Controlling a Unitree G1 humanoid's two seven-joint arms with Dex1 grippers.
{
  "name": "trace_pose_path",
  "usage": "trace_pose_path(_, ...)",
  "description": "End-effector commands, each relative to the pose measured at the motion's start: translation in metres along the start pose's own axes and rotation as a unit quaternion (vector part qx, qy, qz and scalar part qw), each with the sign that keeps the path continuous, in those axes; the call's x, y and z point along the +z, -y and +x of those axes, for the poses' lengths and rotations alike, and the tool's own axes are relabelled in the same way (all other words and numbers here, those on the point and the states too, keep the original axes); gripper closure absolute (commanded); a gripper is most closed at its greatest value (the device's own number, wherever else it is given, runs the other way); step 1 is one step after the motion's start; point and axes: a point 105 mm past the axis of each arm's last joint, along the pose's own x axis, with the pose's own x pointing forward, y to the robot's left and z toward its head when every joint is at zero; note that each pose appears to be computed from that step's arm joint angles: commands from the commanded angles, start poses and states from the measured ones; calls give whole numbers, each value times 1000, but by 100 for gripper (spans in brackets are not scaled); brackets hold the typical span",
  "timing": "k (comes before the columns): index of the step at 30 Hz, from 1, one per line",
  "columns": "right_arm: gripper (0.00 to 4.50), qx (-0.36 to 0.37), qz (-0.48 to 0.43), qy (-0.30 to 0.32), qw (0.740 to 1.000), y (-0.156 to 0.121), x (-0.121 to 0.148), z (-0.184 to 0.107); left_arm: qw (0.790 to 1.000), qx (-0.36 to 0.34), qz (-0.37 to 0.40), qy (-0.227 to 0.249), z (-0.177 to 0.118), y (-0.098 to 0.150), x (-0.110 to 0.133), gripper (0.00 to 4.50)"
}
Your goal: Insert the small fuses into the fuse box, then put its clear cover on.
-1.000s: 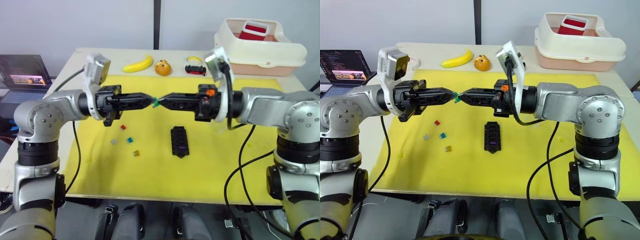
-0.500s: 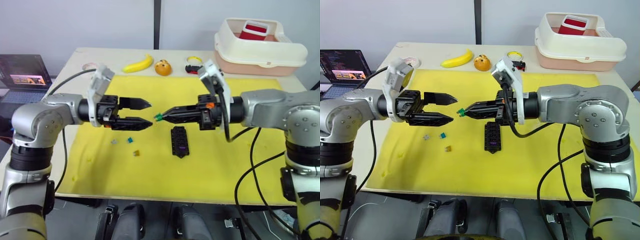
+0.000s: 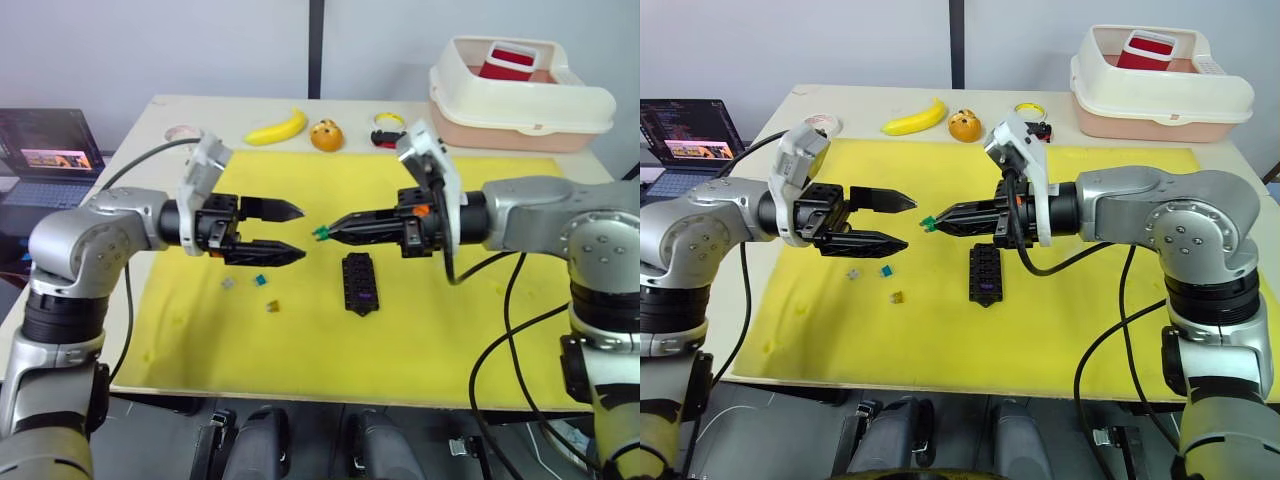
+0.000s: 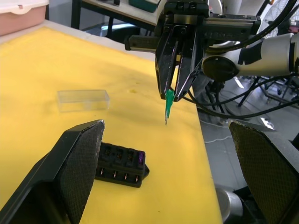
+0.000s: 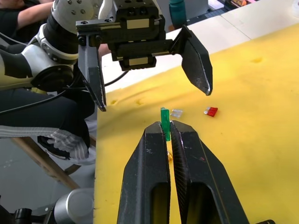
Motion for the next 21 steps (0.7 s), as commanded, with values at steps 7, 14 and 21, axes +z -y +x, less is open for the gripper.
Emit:
trace_pose_path(7, 450, 10, -23, 3, 1000, -8, 7, 3, 999, -18, 28, -5, 3, 5, 9, 330)
trace_pose_path(14, 450, 11, -23, 6, 1000, -8, 8, 3, 999, -17, 26, -10, 3, 5, 7, 330)
trace_pose_path(21, 450, 11, -22, 10, 1000, -8, 10, 2, 999, -18, 26, -15, 4, 5, 4, 330)
